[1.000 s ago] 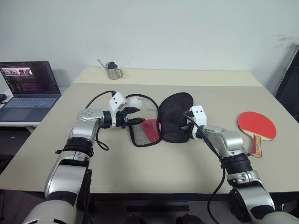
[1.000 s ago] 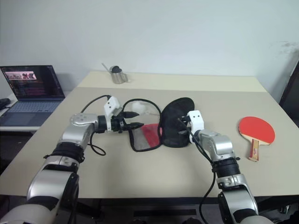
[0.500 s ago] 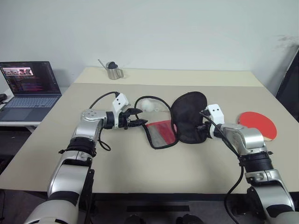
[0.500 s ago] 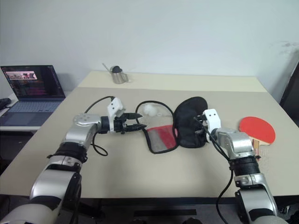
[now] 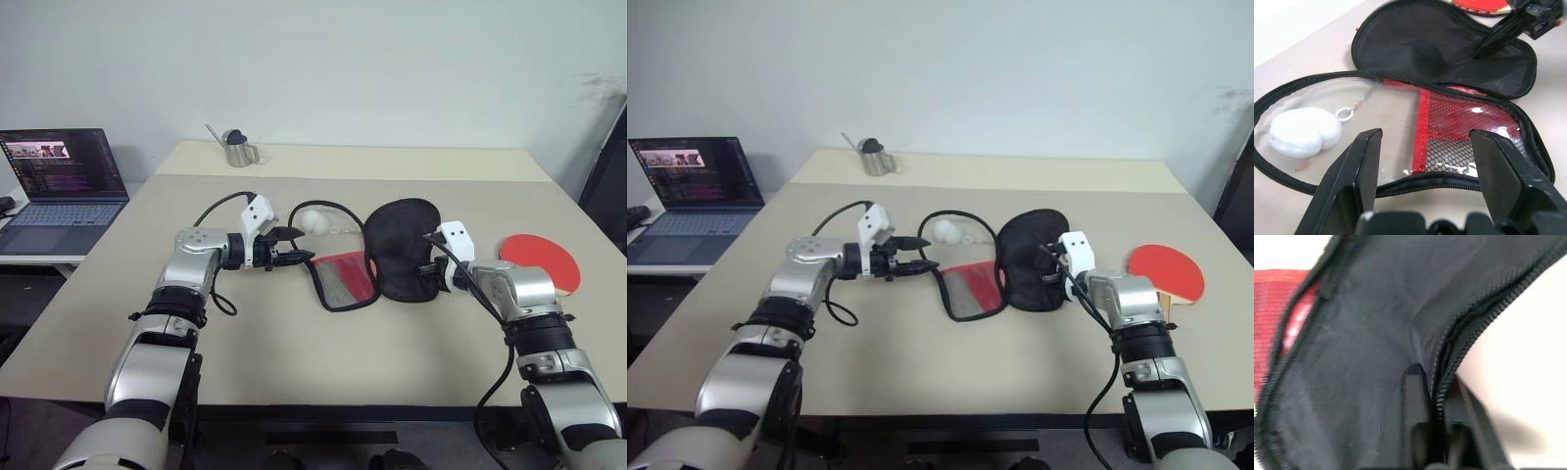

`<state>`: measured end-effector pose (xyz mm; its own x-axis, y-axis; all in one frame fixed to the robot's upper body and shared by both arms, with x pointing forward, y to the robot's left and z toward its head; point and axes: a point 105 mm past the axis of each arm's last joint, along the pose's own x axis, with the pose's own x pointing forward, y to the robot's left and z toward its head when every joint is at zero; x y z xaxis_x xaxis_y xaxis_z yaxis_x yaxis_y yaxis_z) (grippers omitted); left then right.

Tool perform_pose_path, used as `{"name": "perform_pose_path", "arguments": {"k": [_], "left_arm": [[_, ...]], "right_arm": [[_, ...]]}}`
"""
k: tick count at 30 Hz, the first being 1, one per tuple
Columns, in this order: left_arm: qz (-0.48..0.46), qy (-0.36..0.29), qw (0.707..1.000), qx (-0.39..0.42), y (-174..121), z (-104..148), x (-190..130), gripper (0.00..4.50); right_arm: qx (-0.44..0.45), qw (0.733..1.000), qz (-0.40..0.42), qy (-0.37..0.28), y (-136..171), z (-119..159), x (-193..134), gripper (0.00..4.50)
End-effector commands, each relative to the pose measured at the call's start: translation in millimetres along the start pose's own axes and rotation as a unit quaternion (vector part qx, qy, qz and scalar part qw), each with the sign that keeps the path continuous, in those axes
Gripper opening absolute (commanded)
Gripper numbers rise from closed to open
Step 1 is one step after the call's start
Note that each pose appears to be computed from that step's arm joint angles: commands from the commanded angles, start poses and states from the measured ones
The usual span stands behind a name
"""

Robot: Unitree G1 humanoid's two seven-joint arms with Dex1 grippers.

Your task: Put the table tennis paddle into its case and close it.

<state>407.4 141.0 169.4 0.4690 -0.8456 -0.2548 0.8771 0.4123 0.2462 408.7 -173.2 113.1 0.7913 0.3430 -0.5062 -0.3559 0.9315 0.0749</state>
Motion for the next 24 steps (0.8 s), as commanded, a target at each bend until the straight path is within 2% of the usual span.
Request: {"name": "perform_pose_path", "arguments": {"k": [1, 6, 9, 13, 18, 24], "left_arm": [[-0.002, -0.027, 0.999, 0.029, 3, 24, 2, 3.09], [-0.005, -0.032, 0.999, 0.026, 1, 25, 5, 3.09], [-0.012, -0.047, 0.999, 0.022, -2, 30, 9, 3.09], [-0.043, -0.085, 0.995, 0.017, -12, 47, 15, 3.09], [-0.083, -0.118, 0.989, 0.032, -28, 72, 24, 3.09], [-0.150, -0.119, 0.979, 0.073, -56, 85, 37, 3.09]], "right_arm": [[-0.014, 0.999, -0.028, -0.042, -14, 26, -13, 1.71], [-0.031, 0.996, -0.055, -0.057, -24, 34, -20, 3.57], [-0.033, 0.992, -0.086, -0.083, -37, 44, -33, 4.46], [-0.016, 0.990, -0.062, -0.124, -23, 53, -55, 4.46], [-0.014, 0.989, -0.059, -0.137, -7, 40, -82, 4.46], [-0.010, 0.981, -0.141, -0.137, -14, 15, -115, 4.46]]}}
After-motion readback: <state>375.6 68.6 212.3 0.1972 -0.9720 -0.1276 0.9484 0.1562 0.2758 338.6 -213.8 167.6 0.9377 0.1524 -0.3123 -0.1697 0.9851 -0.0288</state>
